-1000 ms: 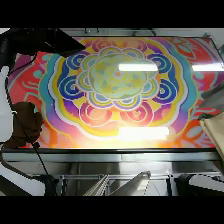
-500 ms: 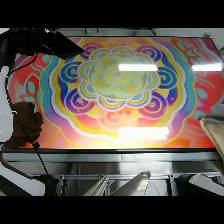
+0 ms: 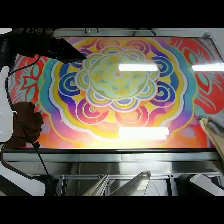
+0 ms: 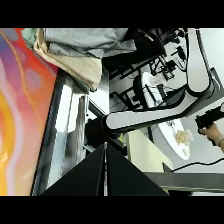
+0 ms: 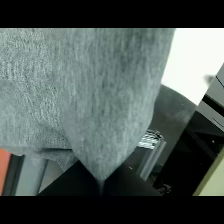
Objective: Fold the shirts.
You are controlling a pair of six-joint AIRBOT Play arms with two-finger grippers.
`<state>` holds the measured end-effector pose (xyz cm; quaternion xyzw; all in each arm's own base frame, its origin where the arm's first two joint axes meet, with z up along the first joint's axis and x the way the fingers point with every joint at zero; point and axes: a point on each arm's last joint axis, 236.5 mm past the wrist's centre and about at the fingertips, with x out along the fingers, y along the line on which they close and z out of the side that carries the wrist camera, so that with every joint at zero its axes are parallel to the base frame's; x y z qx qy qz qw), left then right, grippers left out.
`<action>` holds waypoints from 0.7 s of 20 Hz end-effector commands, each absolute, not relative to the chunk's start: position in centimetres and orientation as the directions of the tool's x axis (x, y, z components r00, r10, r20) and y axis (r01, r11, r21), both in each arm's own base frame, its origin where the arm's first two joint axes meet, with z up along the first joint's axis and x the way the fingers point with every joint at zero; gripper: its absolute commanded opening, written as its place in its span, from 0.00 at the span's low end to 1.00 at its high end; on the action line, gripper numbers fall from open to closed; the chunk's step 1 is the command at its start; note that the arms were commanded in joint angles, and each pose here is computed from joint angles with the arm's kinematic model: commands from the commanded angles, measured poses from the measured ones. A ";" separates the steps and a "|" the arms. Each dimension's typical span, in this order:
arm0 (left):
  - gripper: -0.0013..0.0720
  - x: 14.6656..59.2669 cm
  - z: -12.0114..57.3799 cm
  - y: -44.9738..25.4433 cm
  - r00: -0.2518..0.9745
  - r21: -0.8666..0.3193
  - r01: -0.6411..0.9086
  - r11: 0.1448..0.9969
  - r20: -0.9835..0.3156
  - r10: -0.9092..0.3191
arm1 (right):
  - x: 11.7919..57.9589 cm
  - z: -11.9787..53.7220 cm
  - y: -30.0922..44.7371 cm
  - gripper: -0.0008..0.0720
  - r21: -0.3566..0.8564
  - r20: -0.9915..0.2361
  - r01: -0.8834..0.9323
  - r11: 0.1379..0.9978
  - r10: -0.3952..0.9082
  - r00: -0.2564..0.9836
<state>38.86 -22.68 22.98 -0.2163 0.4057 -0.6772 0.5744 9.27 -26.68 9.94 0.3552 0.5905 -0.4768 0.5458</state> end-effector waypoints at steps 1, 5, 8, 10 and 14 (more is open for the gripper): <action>0.04 38.7 22.7 -22.6 -0.253 -0.799 0.601 -0.006 -0.184 -0.950 | 6.0 5.7 -26.7 0.11 -0.302 -0.953 0.918 0.258 -0.090 -0.288; 0.04 38.7 22.7 -22.6 -0.253 -0.799 0.601 -0.006 -0.184 -0.950 | 4.7 3.9 -26.1 0.85 -0.354 -0.933 0.896 0.268 -0.036 -0.358; 0.04 38.7 22.7 -22.6 -0.252 -0.799 0.602 -0.006 -0.183 -0.950 | 5.3 4.4 -26.7 0.82 -0.343 -0.939 0.907 0.245 -0.061 -0.338; 0.04 38.7 22.7 -22.6 -0.252 -0.804 0.595 -0.002 -0.183 -0.950 | 8.0 5.3 -27.6 0.80 -0.249 -0.968 0.937 0.244 -0.106 -0.230; 0.03 39.8 22.7 -22.3 -0.209 -0.806 0.591 0.025 -0.183 -0.961 | 19.0 7.6 -26.8 0.20 0.064 -0.980 0.919 0.388 -0.148 0.131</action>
